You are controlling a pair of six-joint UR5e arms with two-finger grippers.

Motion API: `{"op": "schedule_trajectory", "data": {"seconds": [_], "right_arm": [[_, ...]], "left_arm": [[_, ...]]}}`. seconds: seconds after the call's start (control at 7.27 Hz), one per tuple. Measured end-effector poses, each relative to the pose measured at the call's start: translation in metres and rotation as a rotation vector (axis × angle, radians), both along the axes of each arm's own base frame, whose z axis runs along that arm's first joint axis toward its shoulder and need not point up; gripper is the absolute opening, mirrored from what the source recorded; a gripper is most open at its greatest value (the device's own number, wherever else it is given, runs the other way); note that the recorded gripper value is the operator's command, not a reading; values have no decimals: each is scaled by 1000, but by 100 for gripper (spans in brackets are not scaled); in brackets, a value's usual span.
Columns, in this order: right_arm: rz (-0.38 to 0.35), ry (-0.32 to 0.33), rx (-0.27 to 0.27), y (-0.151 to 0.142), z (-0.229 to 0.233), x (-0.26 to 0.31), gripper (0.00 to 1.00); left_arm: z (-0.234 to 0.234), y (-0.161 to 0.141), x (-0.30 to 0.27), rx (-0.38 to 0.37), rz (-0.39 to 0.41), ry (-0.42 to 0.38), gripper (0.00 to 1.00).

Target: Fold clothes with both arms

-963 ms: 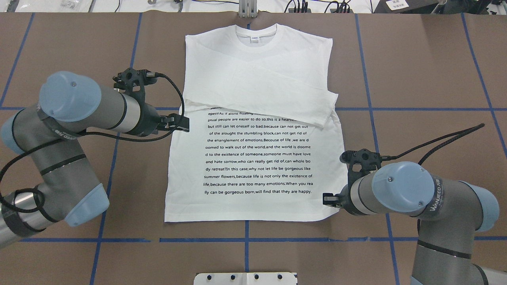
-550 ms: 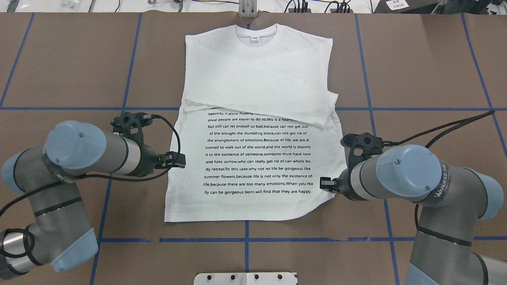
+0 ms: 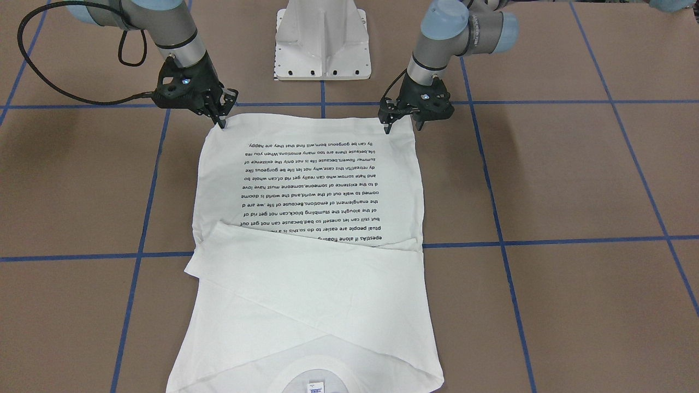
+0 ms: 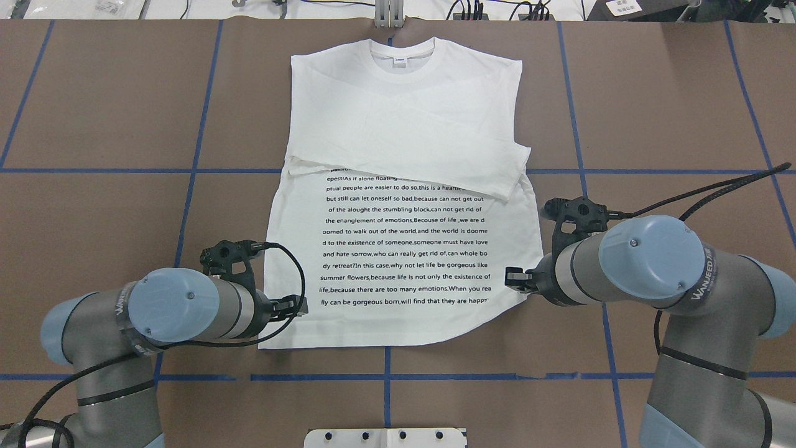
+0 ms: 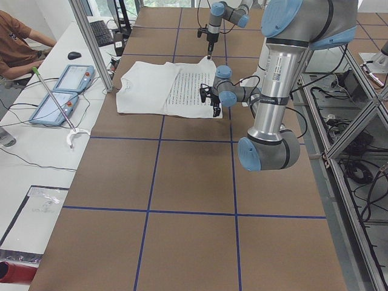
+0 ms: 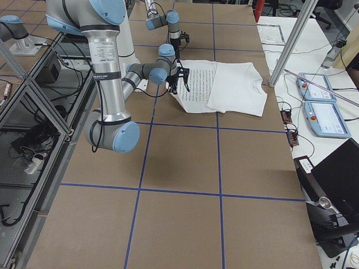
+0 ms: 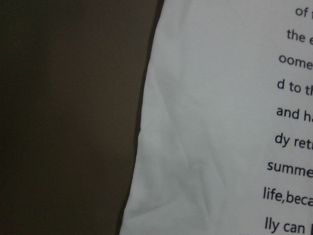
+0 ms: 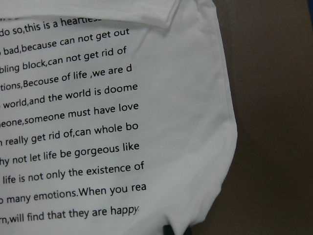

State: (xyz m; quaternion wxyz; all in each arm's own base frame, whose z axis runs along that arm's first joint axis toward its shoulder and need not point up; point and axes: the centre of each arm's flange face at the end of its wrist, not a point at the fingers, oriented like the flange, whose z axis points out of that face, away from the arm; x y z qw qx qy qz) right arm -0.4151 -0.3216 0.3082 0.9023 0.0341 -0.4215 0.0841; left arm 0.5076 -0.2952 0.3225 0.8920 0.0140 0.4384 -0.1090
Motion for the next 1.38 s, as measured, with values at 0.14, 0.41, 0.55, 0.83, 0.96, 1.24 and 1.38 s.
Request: {"op": "schedule_trajectory", "data": {"seconds": [0.14,0.41,0.55,0.83,0.96,1.24,1.38], "right_arm": [[3,2,1,-1,1,1,0],[5,6,2,-3,2,1,0],[6,9,1,-4,4,2,0],[9,13,1,-7,5,2,0],[10,13,1,-7,5,3,0],[13,12,2,-9,5,4,0],[16,11,2,-10,4,5,0]], "left_arm": [[-2,5,0,-3,5,-13,84],[1,10,1,-8,10,-29,82],[5,10,3,-10,11,-38,79],[11,11,4,-15,13,-52,70],[12,11,5,-16,14,-56,64],[14,11,5,-18,15,-64,55],[14,11,5,-19,15,-66,54]]}}
